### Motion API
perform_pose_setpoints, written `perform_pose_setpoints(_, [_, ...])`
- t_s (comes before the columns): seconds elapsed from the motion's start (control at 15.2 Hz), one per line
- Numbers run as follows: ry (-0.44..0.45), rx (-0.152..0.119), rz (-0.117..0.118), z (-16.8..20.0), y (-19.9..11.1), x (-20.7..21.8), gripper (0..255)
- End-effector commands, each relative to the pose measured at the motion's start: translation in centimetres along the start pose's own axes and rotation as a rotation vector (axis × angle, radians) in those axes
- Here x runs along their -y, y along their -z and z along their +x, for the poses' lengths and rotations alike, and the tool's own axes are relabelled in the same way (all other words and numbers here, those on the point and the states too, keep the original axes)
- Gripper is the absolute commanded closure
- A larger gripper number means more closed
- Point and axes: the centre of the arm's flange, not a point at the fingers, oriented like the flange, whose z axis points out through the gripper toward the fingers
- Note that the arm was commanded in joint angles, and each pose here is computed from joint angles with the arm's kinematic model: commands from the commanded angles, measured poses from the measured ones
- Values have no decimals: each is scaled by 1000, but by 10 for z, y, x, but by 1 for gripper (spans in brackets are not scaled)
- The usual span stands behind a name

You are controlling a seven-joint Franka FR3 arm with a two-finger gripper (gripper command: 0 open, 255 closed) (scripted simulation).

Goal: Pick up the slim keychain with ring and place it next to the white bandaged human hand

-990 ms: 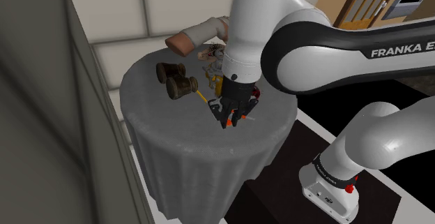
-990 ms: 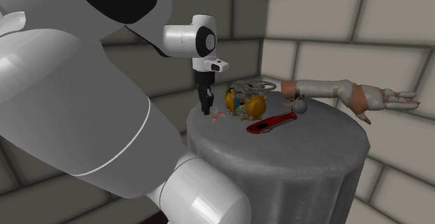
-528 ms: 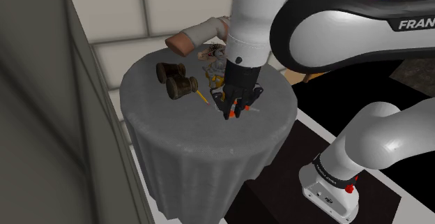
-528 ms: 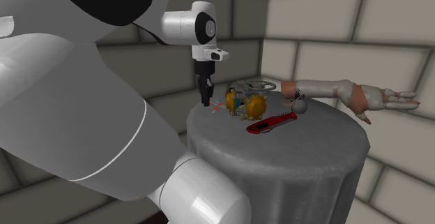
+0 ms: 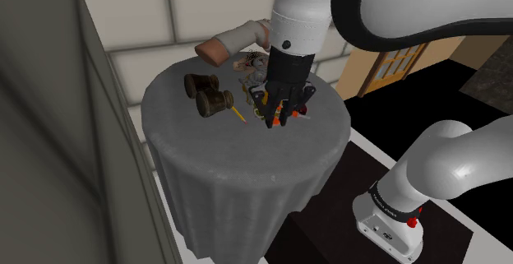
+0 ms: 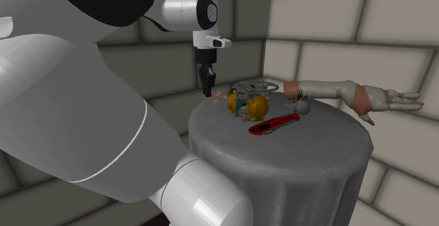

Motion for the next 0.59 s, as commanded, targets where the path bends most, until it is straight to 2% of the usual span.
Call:
perform_pose_setpoints(0.0, [0, 0, 0, 0, 11, 0, 255])
perform_pose_setpoints(0.53, [0, 0, 0, -1, 53, 0, 255])
